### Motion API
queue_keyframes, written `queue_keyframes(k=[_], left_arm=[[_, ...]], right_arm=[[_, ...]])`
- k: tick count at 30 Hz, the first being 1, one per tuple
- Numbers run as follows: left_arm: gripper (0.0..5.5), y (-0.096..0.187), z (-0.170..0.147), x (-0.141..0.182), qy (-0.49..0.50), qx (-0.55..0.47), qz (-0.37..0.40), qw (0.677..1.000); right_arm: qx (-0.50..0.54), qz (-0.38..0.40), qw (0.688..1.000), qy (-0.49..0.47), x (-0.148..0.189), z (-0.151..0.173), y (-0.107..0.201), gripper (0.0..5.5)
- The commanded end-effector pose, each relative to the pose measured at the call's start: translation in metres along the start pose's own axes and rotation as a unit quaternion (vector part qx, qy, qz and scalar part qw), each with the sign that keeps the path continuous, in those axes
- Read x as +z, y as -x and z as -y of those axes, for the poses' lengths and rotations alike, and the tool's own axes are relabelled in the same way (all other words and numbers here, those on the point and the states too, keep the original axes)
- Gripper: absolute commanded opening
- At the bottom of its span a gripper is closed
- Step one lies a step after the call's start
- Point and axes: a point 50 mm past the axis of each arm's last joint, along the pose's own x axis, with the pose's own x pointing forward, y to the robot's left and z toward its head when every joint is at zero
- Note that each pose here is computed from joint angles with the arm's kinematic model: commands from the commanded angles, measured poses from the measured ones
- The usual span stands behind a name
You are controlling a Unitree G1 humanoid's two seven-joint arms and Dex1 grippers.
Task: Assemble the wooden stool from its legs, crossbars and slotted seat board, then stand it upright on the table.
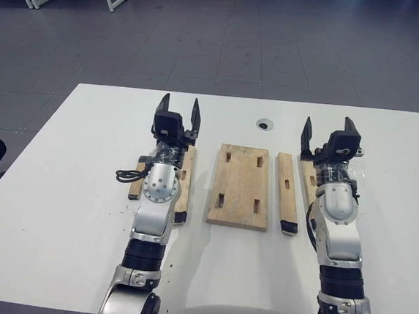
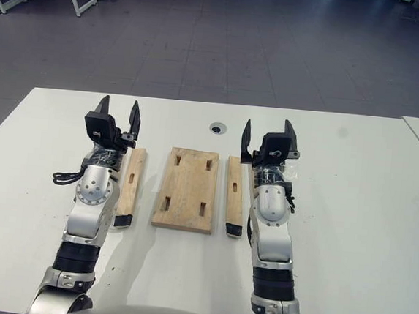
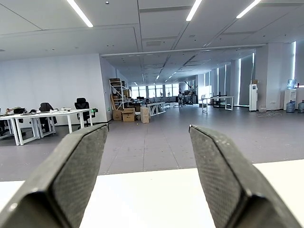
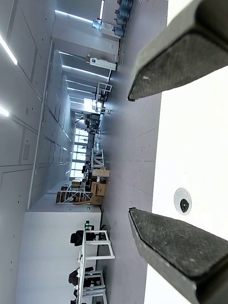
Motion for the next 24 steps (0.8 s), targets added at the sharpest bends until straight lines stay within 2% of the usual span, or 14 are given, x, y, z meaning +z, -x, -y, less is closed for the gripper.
queue_keyframes(k=[1,5,11,15,20,24], left_arm=[[3.17,-0.001,-0.008,0.004,-0.021,0.018,0.015,1.000],[3.17,0.001,-0.011,0.001,-0.031,0.027,0.011,0.999],[3.17,0.010,-0.013,0.006,-0.025,0.027,0.005,0.999],[3.17,0.024,-0.018,0.004,-0.034,0.025,-0.018,0.999],[3.17,0.030,-0.026,0.004,-0.043,0.033,-0.034,0.998],[3.17,0.033,-0.027,0.002,-0.046,0.030,-0.042,0.998]], right_arm=[[0.011,-0.001,1.000,0.002,0.000,0.001,-0.001,4.15],[0.013,0.002,1.000,-0.006,0.001,0.002,-0.001,4.15],[-0.004,-0.037,0.999,-0.015,-0.004,0.006,0.018,4.15],[-0.029,-0.113,0.993,-0.032,-0.013,0.021,0.034,4.15],[-0.036,-0.238,0.970,-0.041,-0.037,0.055,0.064,4.15],[-0.027,-0.290,0.956,-0.029,-0.049,0.064,0.084,4.15]])
